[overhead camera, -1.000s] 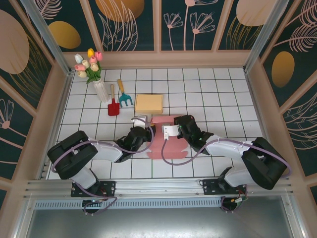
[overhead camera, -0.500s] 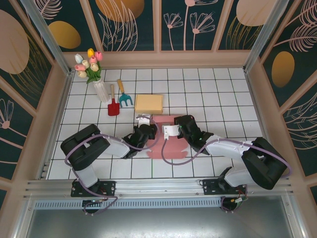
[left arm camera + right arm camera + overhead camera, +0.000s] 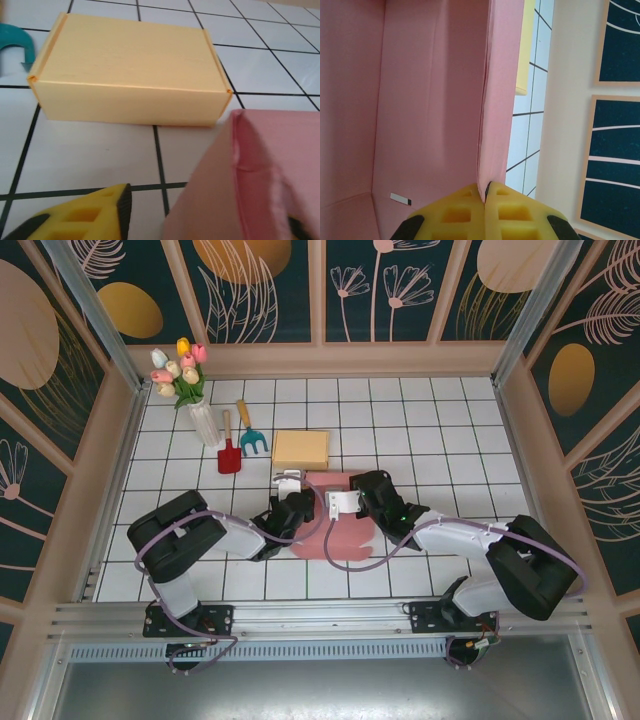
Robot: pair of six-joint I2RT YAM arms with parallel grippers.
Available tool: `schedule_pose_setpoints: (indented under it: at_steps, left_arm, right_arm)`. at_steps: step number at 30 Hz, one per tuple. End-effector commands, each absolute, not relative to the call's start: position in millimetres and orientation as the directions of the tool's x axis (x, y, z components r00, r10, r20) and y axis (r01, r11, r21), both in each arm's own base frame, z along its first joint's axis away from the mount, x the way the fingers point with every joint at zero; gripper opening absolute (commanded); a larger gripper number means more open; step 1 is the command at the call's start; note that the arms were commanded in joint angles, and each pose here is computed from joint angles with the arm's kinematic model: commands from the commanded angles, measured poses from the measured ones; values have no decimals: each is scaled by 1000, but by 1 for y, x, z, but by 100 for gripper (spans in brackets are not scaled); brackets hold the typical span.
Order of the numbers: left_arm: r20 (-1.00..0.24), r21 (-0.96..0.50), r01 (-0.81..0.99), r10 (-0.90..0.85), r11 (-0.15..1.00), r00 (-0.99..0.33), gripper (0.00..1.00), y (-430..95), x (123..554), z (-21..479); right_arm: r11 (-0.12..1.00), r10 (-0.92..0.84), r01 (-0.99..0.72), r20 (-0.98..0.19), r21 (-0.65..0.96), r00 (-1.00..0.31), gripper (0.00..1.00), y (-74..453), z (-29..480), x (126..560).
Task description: Fold the paper box
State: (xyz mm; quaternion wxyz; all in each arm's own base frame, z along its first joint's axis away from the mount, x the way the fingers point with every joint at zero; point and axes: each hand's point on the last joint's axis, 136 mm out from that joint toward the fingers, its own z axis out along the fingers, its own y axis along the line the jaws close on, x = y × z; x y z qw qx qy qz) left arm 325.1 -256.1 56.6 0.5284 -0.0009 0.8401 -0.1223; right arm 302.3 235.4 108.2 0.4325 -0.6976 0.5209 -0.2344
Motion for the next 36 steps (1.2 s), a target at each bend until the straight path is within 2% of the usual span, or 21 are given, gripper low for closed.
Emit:
schedule_pose_setpoints:
  at_steps: [1, 12, 15, 18, 22, 23, 25, 28, 32, 36]
  left_arm:
    - [-897, -175, 92, -121, 980, -425, 48, -237, 328, 48]
    - [-870, -240, 183, -127, 954, -477, 47, -258, 317, 25]
    - [-873, -217, 185, -106, 959, -475, 47, -261, 316, 22]
    - [-881, -168, 139, -86, 976, -464, 39, -251, 320, 19]
    - [-887, -109, 47, -76, 993, -455, 13, -232, 322, 16]
    - [-890, -88, 8, -75, 996, -451, 10, -225, 323, 15]
    - [-898, -65, -44, -78, 997, -433, 7, -212, 323, 17]
    - [-900, -54, -23, -59, 998, -431, 7, -213, 322, 19]
    - [-900, -70, 43, -45, 997, -435, 8, -223, 320, 21]
    - [-901, -81, 85, -36, 993, -432, 8, -228, 318, 24]
  right_arm:
    - [-199, -954, -674, -15, -711, 298, 0, 200, 51, 277]
    - [-196, -956, -683, -17, -704, 292, 0, 200, 47, 276]
    - [-197, -956, -680, -17, -706, 294, 0, 200, 48, 277]
    - [-199, -955, -681, -16, -705, 295, 0, 200, 47, 276]
    - [-198, -956, -681, -15, -705, 293, 0, 199, 48, 276]
    - [-196, -956, -681, -16, -706, 292, 0, 200, 48, 276]
    - [-194, -957, -680, -17, -707, 290, 0, 200, 49, 276]
    - [-184, -958, -678, -25, -712, 286, 0, 201, 50, 277]
    - [-105, -956, -681, -115, -725, 270, 1, 214, 66, 281]
    - [-24, -927, -674, -237, -738, 292, 18, 230, 94, 279]
